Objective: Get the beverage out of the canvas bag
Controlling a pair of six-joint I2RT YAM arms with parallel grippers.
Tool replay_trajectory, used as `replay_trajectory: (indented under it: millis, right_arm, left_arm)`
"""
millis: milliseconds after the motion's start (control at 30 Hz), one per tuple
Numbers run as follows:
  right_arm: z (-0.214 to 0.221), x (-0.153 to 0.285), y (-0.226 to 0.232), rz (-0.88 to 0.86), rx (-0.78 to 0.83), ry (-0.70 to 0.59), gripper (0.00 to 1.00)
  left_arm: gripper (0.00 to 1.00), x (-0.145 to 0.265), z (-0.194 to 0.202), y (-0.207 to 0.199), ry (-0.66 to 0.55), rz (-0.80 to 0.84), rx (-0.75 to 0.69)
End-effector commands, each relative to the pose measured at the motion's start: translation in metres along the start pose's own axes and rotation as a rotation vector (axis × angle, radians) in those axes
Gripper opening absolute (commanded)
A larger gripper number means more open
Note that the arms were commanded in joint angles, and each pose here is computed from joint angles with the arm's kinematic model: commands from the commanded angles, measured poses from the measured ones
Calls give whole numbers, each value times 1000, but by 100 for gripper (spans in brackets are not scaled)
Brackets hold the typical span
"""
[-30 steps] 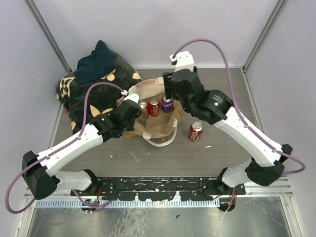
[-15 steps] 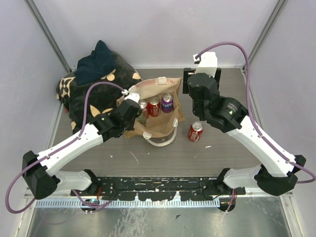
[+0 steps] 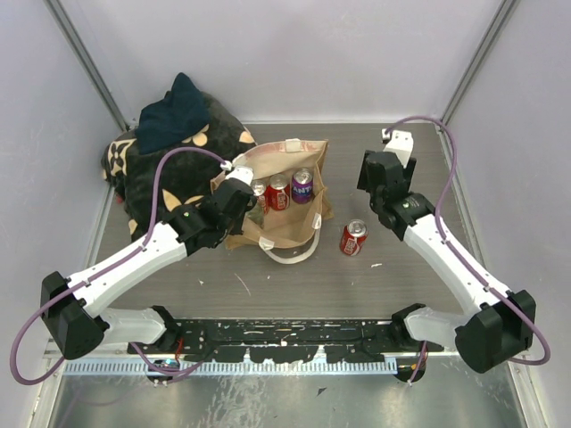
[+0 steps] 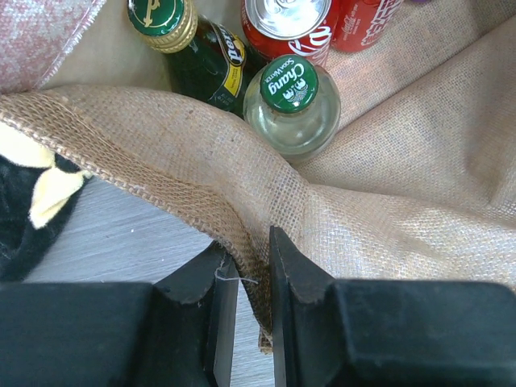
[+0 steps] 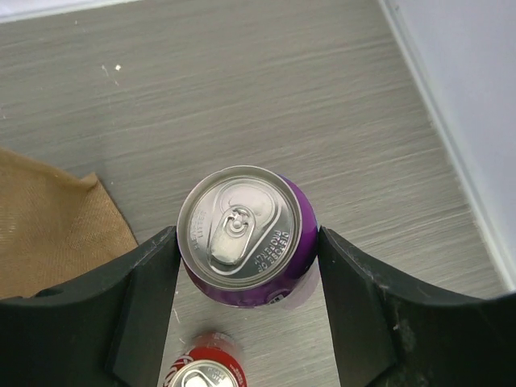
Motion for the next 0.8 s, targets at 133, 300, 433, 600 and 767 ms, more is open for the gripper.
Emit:
replay_trajectory:
  millis: [133, 300, 433, 600, 767]
  right_arm:
    - [-1, -17, 4, -184, -306, -249, 0]
    - [31, -25, -4, -195, -334, -283, 0]
    - [57, -28, -13, -194, -379, -307, 0]
    - [78, -33, -22, -140, -375, -277, 0]
    - [90, -33, -27, -104, -385, -243, 1]
  left_arm:
    - [27, 1, -11, -2, -35, 13, 12]
    - [27, -8, -7, -7, -8, 15, 4]
    - [27, -10, -5, -8, 2, 16, -1]
    - [27, -11, -5, -8, 6, 18, -5]
    - [27, -11, -4, -8, 5, 19, -4]
Point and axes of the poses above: each gripper's point midway between its finger pads, its own x axis back along the fingers, its own y axis along the line the jaws close on, z = x × y, the point moved 9 cm from there along x, back along the fingers, and after that the axes turned 8 degrees about -x, right-handed, at the moved point
